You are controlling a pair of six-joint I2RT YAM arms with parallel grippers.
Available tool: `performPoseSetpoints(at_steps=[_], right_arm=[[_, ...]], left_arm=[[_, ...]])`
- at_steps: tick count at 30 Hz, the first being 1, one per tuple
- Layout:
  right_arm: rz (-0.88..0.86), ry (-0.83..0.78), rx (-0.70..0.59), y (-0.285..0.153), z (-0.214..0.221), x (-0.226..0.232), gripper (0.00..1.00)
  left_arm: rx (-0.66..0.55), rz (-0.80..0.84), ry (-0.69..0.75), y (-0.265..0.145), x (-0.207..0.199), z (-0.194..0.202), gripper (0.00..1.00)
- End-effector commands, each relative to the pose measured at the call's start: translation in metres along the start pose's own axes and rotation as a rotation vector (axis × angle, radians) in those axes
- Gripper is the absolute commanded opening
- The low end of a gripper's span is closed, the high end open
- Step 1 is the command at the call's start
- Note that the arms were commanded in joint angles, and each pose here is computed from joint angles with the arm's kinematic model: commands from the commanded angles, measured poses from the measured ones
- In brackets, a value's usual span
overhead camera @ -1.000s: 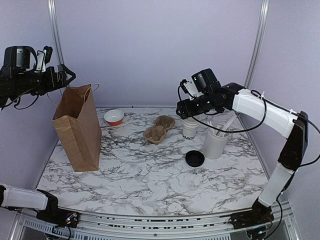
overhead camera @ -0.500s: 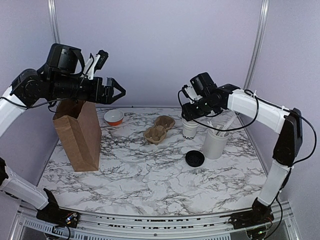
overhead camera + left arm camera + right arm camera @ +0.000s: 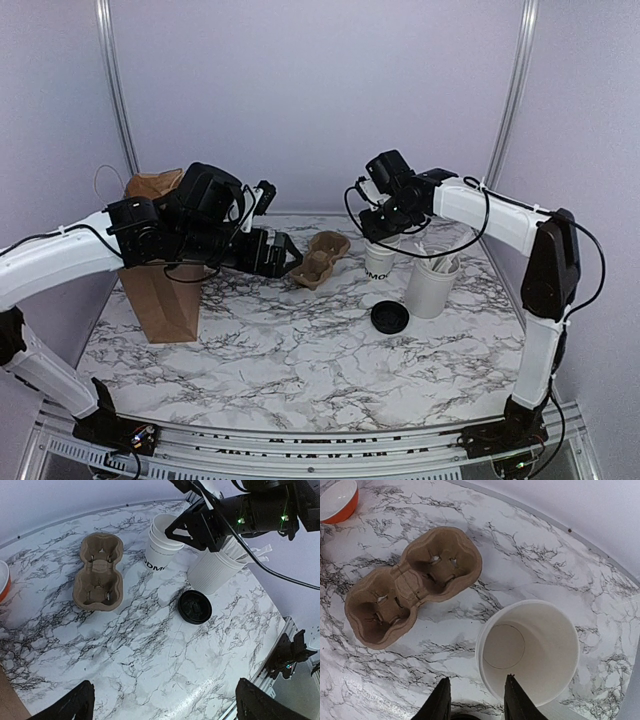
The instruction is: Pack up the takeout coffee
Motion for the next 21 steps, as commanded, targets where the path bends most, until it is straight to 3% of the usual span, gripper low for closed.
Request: performPoseSetpoints(at_steps=[1,21], right_arm=[[0.062,-0.014,0.002,0.000,-0.009,-0.013,0.35],[0.053,-0.031,0.050,0.028,-0.001,-0.009,0.15]], left_arm=[[-0.040,0.031,-0.065,0.011,-0.001,0.002,0.99],[-0.029,-0.114,-0.053,0.030,0.033,0.023,0.99]])
Point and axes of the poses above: each gripper's point midway between its finger pads, its own y axis out along the fingers, its own x axis along the line the jaws close on, z = x × y, the point moved 3 cm from there along -y, back along the fingers, and after that the axes turned 12 degrees about -y, right-handed, at the moved point
